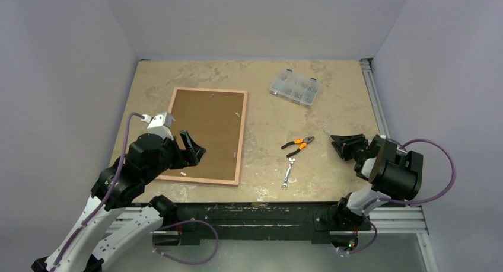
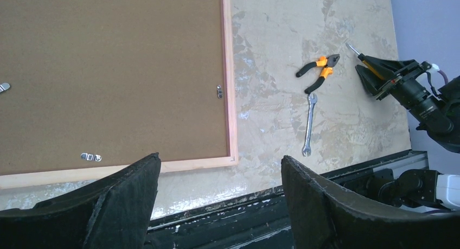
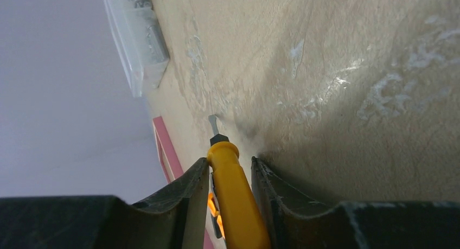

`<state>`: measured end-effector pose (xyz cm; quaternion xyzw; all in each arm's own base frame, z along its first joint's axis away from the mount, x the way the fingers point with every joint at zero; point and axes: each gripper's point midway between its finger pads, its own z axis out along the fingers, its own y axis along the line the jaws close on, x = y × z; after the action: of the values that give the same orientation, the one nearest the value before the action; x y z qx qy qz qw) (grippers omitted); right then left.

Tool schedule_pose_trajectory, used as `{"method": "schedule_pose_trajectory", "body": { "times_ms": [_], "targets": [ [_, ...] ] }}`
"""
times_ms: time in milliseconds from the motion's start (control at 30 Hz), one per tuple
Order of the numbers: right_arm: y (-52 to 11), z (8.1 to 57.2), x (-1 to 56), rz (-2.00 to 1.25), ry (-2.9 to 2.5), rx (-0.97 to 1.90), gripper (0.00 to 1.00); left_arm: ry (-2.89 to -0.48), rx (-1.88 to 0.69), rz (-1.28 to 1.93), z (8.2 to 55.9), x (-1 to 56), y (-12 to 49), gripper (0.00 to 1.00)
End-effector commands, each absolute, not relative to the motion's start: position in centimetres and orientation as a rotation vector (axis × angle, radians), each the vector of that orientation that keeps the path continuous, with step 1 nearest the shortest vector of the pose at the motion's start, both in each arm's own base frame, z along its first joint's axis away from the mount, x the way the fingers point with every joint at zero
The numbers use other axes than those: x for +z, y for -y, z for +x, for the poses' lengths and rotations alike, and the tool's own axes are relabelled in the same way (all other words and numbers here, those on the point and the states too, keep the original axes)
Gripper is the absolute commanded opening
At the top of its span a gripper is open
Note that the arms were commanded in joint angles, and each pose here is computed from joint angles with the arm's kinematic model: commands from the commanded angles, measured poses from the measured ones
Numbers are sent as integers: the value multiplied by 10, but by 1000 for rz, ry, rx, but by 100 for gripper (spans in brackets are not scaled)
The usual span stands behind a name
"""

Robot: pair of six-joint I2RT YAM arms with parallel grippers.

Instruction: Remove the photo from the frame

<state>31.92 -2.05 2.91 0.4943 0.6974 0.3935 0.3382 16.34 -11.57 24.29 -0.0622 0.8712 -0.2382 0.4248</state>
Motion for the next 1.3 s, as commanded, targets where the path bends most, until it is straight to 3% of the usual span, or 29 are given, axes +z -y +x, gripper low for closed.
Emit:
{"method": "schedule_pose_trajectory", "body": {
  "times_ms": [0, 167, 567, 900, 1167, 1267],
  "targets": [
    [20, 312, 17, 1315, -1835, 1000, 33, -2146, -635, -160, 165, 250, 119, 80],
    [19, 309, 15, 1314, -1846, 995, 37, -2150, -641, -155, 163, 248, 120, 79],
    [16, 290, 20, 1320, -1898, 915, 59, -2151, -650, -143, 165, 246, 123, 80],
    [9, 251, 26, 1307, -1990, 774, 69, -2157, -669, -132, 167, 240, 129, 80],
    [45, 243, 76, 1225, -1979, 451, 72, -2158, -681, -114, 168, 237, 132, 80],
    [36, 267, 113, 1048, -1946, 499, 72, -2156, -700, -95, 169, 236, 138, 81]
  ]
}}
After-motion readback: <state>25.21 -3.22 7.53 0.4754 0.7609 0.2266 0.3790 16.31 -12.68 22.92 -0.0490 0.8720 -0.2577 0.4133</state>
